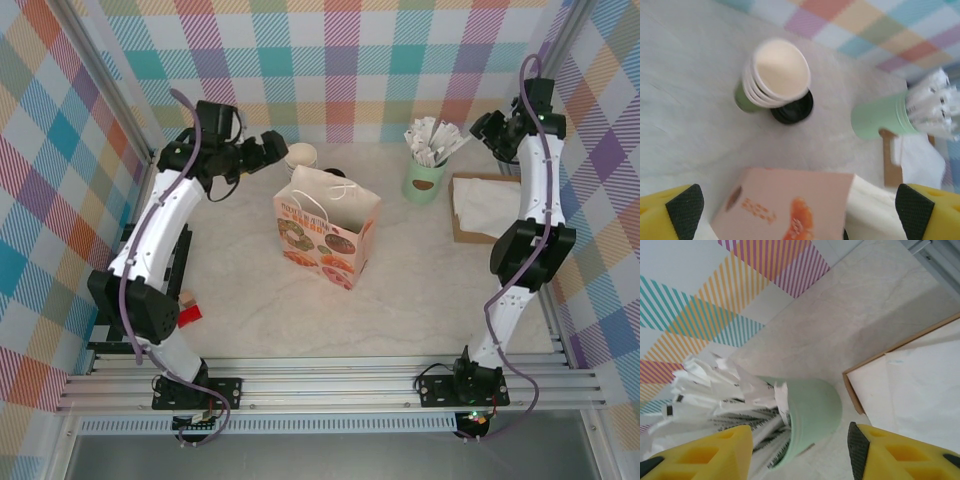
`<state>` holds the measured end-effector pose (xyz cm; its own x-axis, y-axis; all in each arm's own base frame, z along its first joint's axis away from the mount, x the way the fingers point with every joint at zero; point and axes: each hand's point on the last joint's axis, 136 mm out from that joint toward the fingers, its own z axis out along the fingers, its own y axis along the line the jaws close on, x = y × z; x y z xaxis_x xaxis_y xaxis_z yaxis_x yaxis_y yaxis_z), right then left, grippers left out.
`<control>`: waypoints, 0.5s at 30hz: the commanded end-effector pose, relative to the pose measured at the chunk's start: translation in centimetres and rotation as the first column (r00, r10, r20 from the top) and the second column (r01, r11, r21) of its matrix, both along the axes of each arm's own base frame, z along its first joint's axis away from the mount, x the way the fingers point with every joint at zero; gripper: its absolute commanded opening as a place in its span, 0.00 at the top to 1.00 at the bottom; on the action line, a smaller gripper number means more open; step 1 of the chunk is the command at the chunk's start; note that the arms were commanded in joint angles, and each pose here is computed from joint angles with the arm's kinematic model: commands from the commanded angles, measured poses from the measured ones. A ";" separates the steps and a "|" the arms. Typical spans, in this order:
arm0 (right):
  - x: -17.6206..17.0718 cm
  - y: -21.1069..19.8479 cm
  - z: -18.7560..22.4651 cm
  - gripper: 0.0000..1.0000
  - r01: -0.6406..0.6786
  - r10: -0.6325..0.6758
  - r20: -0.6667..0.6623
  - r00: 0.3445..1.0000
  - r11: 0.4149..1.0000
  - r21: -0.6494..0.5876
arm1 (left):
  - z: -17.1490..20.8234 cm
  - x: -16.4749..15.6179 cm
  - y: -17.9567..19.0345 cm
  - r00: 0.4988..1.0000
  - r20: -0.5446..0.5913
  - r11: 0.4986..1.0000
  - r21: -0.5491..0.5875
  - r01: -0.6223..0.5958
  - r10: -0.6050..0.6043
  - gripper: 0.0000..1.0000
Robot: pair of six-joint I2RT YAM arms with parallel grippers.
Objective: Pack the takeout coffee
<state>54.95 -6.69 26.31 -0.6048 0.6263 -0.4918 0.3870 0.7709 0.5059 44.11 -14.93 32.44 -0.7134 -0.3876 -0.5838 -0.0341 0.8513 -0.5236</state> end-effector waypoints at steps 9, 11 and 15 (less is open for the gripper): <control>4.7 0.8 -2.8 0.52 0.062 -0.071 0.044 0.997 0.982 0.178 | -0.3 4.0 4.8 0.944 0.122 0.951 0.006 -0.309 0.306 0.00; 5.0 0.9 -3.4 0.52 0.066 -0.071 0.020 0.997 0.979 0.194 | -0.6 4.6 4.6 0.944 0.118 0.951 0.007 -0.310 0.307 0.00; 5.3 1.2 -4.2 0.55 0.065 -0.066 0.001 0.998 0.980 0.190 | -1.2 5.4 4.4 0.950 0.103 0.954 0.035 -0.298 0.293 0.00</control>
